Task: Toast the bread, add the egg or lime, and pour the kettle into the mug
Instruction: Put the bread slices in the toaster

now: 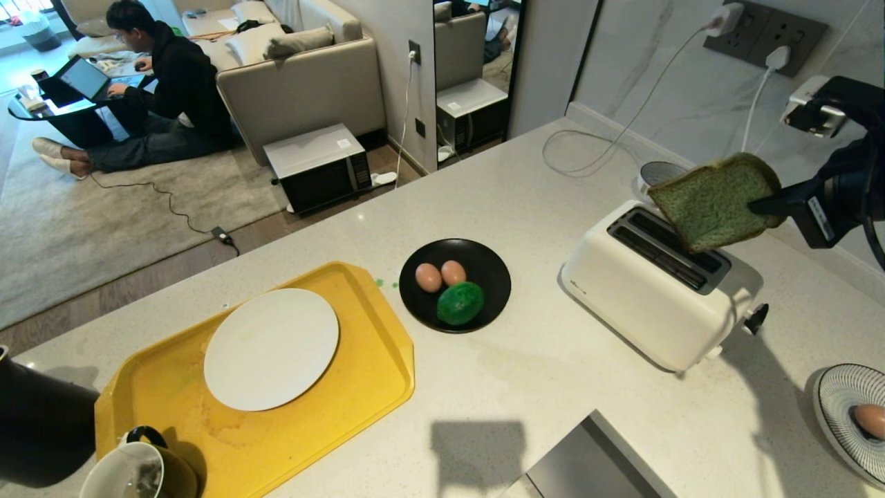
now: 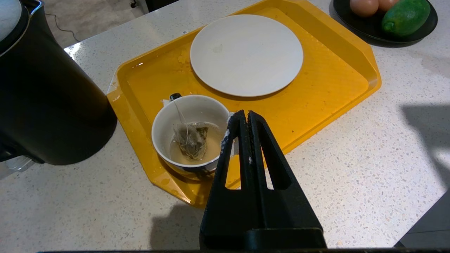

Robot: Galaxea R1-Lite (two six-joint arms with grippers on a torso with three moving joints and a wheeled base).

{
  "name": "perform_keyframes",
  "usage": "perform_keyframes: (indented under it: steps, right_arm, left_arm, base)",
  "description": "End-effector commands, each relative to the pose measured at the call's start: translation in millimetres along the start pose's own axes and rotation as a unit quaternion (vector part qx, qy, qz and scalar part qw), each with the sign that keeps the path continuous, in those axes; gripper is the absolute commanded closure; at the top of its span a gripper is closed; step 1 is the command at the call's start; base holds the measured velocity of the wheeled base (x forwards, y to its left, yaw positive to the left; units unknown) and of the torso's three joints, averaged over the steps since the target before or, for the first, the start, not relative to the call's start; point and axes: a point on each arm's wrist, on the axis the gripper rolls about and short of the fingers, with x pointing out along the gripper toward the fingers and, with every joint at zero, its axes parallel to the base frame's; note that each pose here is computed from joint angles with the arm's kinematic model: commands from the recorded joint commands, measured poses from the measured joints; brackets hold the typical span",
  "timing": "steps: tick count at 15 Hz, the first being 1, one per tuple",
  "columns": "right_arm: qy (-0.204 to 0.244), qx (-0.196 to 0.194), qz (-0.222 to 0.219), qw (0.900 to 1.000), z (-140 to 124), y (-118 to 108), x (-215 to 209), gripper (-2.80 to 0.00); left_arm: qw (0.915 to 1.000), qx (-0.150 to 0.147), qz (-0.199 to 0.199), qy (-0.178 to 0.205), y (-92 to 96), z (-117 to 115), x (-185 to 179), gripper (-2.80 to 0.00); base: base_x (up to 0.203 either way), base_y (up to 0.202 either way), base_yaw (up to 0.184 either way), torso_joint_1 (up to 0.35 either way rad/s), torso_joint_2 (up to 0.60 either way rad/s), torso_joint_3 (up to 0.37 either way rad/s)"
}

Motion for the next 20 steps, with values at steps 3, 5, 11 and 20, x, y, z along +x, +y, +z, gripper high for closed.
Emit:
perform_keyframes:
  steps: [3,5,11,20]
  right_arm:
    - [0.027,0.006,0.005,1.000,-7.7,-6.9,22.0,0.00]
    - [0.035,0.006,0.010,0.999,-10.5,-6.0,26.4,0.00]
    - [0.043,0.001,0.015,0.999,-14.0,-4.7,30.5,0.00]
    - [0.052,0.002,0.021,0.998,-18.2,-1.7,33.5,-2.80]
  left_arm:
    - [1.0000,0.000,0.000,0.000,0.0,0.1,0.1,0.00]
    - [1.0000,0.000,0.000,0.000,0.0,0.1,0.1,0.00]
    - [1.0000,0.000,0.000,0.000,0.0,0.1,0.1,0.00]
    - [1.0000,0.000,0.000,0.000,0.0,0.1,0.1,0.00]
  base:
    - [0.000,0.000,0.000,0.000,0.00,0.000]
    - [0.000,0.000,0.000,0.000,0.00,0.000]
    - [0.000,0.000,0.000,0.000,0.00,0.000]
    - [0.000,0.000,0.000,0.000,0.00,0.000]
